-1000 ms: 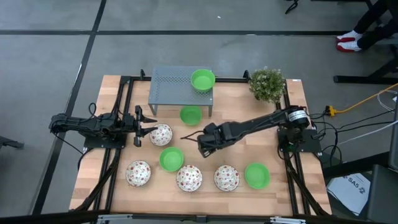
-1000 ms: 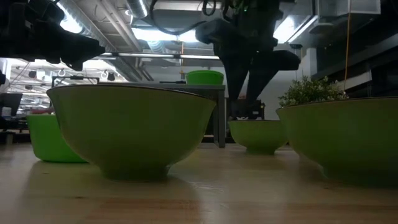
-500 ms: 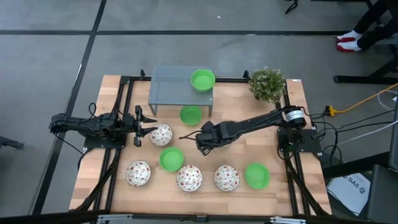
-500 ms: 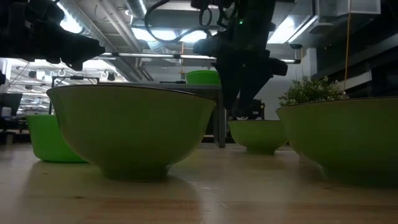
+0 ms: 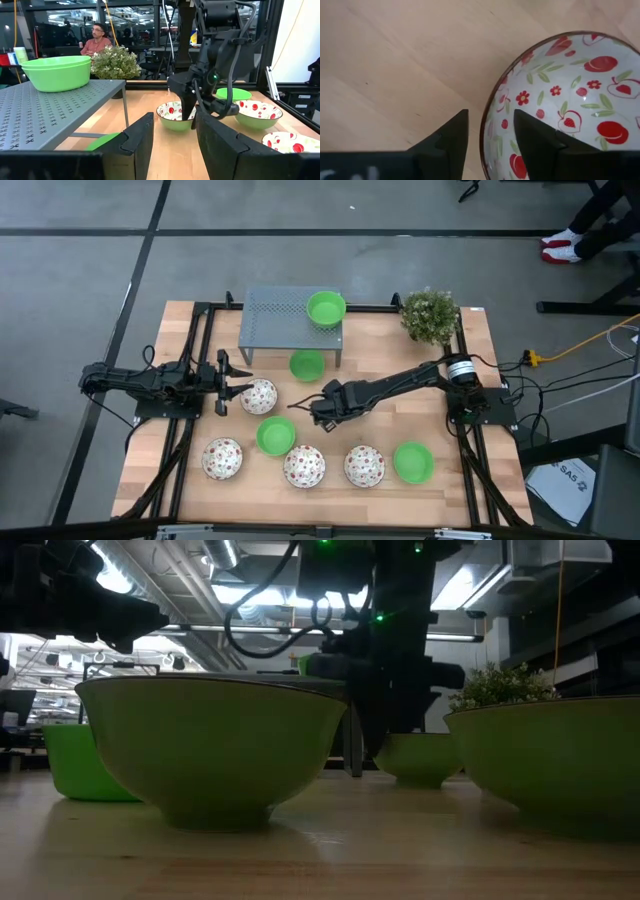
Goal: Pick & Place Mini bowls
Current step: Put the white patterned bowl on the shelf
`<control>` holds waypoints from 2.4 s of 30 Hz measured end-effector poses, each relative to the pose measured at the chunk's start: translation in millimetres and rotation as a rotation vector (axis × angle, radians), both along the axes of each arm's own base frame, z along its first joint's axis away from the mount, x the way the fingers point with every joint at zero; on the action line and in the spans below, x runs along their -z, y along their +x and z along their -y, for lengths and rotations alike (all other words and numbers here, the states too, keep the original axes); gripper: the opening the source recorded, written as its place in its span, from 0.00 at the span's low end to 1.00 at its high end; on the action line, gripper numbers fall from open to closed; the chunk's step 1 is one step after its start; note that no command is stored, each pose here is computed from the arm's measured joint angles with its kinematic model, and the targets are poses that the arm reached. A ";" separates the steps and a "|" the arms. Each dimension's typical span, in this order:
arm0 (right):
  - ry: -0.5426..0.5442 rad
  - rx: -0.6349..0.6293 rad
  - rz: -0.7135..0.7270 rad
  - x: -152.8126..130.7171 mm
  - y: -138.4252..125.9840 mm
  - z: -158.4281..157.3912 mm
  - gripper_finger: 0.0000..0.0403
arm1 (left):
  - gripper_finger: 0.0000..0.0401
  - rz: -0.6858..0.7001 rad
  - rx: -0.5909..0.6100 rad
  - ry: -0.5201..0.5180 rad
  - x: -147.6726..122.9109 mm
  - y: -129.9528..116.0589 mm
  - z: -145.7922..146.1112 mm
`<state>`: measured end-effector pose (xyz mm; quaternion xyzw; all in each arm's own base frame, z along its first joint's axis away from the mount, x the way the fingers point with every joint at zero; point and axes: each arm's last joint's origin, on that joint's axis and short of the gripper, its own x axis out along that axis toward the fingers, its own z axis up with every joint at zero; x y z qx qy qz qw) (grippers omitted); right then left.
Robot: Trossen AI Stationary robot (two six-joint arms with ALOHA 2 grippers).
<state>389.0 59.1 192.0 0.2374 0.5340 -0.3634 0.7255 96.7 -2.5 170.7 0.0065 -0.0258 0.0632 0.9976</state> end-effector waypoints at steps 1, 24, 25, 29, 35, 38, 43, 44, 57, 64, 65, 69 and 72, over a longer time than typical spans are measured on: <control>0.001 0.006 0.002 0.0 0.1 0.0 0.36 | 0.36 0.000 0.001 0.000 -0.1 0.0 0.0; 0.203 -0.006 0.169 -38.3 23.4 -9.8 0.03 | 0.36 0.000 0.000 0.000 -0.1 0.0 0.0; 0.209 -0.021 0.181 -42.8 25.1 -10.6 0.03 | 0.36 0.000 0.000 0.000 -0.1 0.0 0.0; 0.222 -0.052 0.239 -63.1 30.7 -11.6 0.03 | 0.36 0.000 0.000 0.000 0.0 0.0 0.0; 0.219 -0.077 0.313 -88.6 36.1 -12.2 0.03 | 0.36 0.000 0.000 0.000 -0.1 0.0 0.0; 0.212 -0.109 0.363 -104.1 38.9 -12.5 0.03 | 0.36 0.000 0.000 0.000 0.0 0.0 0.0; 0.188 -0.193 0.469 -132.8 44.0 -13.2 0.03 | 0.36 0.000 0.000 0.000 0.0 0.0 0.0; 0.181 -0.211 0.494 -138.9 45.0 -12.2 0.03 | 0.36 0.000 0.000 0.000 0.0 0.0 0.0; -0.038 -0.502 0.826 -203.3 61.3 22.6 0.03 | 0.36 0.000 0.000 0.000 0.0 0.0 0.0; -0.233 -0.687 0.820 -220.6 60.2 58.4 0.03 | 0.36 0.000 0.000 0.000 0.0 0.0 0.0; -0.266 -0.709 0.812 -222.5 59.6 64.1 0.03 | 0.36 0.000 0.000 0.000 0.0 0.0 0.0; -0.398 -0.794 0.771 -228.3 57.5 88.0 0.03 | 0.36 0.000 0.000 0.000 0.0 0.0 0.0; -0.481 -0.827 0.728 -230.2 55.1 108.7 0.03 | 0.36 0.000 0.000 0.000 0.0 0.0 0.0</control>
